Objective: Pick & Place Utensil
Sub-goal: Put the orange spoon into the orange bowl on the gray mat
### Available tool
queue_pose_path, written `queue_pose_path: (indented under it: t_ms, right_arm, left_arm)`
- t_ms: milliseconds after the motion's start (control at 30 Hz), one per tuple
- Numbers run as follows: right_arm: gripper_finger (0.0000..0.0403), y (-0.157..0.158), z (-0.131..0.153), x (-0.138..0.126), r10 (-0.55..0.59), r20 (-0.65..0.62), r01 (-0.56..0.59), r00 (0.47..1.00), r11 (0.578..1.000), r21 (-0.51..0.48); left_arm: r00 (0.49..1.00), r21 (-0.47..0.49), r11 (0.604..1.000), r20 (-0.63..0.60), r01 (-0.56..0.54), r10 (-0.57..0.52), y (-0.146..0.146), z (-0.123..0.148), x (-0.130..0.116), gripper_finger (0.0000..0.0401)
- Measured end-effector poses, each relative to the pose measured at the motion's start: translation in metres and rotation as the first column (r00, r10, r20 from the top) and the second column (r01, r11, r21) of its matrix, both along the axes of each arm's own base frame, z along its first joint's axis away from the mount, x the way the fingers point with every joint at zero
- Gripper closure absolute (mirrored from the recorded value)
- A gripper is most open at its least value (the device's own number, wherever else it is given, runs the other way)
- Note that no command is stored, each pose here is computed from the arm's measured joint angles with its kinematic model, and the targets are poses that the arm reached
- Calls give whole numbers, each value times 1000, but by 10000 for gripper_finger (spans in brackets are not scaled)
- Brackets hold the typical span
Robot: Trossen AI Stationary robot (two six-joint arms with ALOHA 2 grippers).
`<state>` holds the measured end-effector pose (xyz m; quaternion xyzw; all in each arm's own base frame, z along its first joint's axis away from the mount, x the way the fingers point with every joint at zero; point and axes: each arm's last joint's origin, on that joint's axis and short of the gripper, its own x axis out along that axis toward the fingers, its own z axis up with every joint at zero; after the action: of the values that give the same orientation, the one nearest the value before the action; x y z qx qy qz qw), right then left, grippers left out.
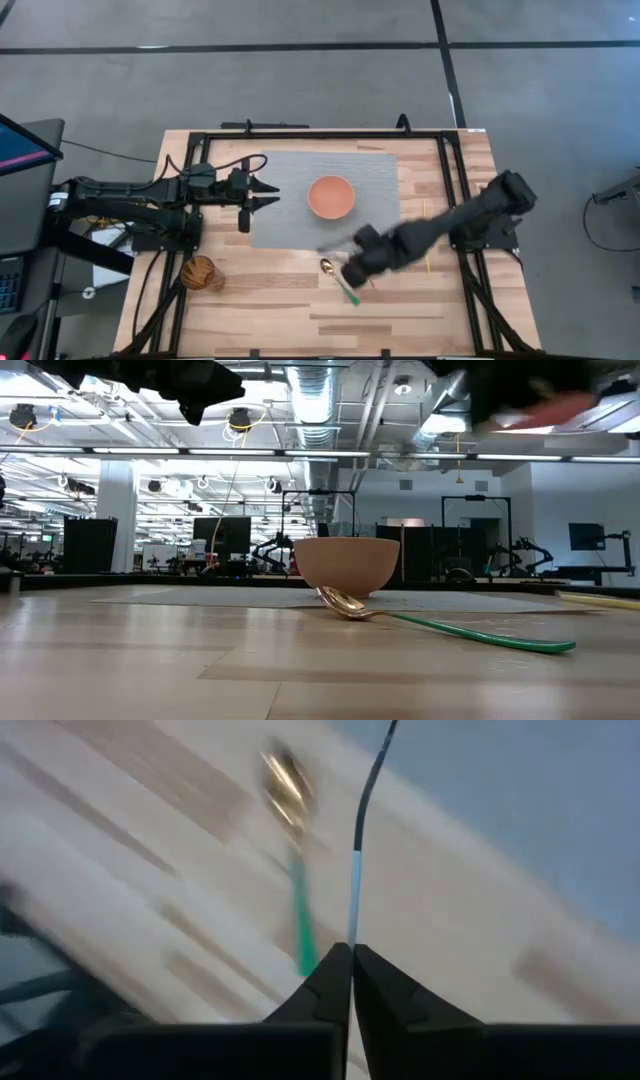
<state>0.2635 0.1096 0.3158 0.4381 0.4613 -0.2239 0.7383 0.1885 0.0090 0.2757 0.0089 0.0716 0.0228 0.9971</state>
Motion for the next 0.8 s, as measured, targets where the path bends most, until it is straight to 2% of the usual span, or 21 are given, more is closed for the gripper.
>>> queue_pose_path:
  t_ms: [100,233,333,433,567,800]
  right_arm:
    - [402,-35,24,8,31,60,-33,998,999,16]
    - [401,-85,30,13,53,44,-55,998,997,46]
    - [402,-119,21,19,88,2,-88,996,991,97]
    - [402,-146,10,28,150,15,-150,989,974,169]
    - [402,-176,-8,39,167,38,-172,985,951,255]
    - [402,-199,-36,54,233,56,-237,971,898,370]
  left_arm:
    - [1000,0,1000,0,0,0,0,0,0,296]
    - [1000,0,1000,1,0,0,0,0,0,296]
    - [1000,0,1000,1,0,0,0,0,0,296]
    - [1000,0,1000,0,0,0,0,0,0,296]
    - [1000,0,1000,0,0,0,0,0,0,296]
    - [1000,-1,1000,-8,0,0,0,-1,0,296]
